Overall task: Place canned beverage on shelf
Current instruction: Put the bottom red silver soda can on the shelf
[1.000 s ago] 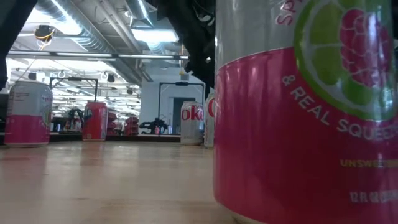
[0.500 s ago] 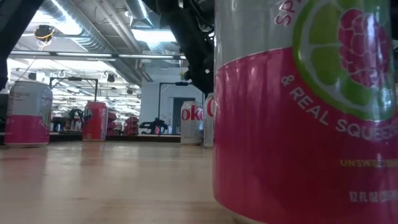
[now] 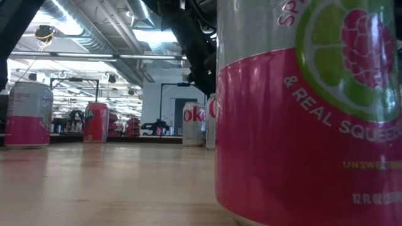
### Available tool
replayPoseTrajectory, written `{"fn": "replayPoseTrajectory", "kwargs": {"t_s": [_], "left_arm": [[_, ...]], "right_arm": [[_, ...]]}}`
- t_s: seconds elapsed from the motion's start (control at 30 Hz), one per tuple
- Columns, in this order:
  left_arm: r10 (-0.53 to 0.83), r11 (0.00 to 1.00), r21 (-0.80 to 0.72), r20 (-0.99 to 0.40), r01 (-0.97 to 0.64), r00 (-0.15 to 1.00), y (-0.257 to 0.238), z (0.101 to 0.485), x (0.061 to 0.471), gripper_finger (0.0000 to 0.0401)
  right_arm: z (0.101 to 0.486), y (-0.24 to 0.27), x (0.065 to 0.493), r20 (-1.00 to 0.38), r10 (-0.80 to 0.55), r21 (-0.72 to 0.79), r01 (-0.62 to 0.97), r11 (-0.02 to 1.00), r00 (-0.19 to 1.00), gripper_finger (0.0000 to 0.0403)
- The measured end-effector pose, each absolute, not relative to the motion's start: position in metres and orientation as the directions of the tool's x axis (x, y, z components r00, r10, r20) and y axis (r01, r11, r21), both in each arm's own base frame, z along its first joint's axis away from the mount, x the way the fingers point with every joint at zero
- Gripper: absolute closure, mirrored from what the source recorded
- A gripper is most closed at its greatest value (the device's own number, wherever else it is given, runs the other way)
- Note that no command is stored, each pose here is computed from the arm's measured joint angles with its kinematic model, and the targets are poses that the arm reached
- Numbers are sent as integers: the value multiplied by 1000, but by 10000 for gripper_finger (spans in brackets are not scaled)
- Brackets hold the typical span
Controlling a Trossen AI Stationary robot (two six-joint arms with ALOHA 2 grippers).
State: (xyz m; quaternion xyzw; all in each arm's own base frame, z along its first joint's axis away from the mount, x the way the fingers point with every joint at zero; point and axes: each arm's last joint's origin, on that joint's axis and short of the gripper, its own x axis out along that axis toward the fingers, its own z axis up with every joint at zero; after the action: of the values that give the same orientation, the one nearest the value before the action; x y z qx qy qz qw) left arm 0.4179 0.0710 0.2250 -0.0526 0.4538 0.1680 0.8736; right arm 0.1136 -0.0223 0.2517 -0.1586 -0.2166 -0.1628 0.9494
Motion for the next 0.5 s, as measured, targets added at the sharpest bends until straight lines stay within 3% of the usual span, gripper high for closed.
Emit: {"fn": "replayPoseTrajectory", "kwargs": {"t_s": [0.23, 0.5], "left_arm": [[255, 937, 65, -799, -344, 545, 68, 225, 420, 95], [227, 945, 46, -808, -325, 544, 68, 222, 420, 44]], "right_arm": [[252, -22, 114, 463, -241, -231, 378, 897, 853, 375], [252, -22, 114, 463, -241, -231, 378, 897, 853, 375]]}}
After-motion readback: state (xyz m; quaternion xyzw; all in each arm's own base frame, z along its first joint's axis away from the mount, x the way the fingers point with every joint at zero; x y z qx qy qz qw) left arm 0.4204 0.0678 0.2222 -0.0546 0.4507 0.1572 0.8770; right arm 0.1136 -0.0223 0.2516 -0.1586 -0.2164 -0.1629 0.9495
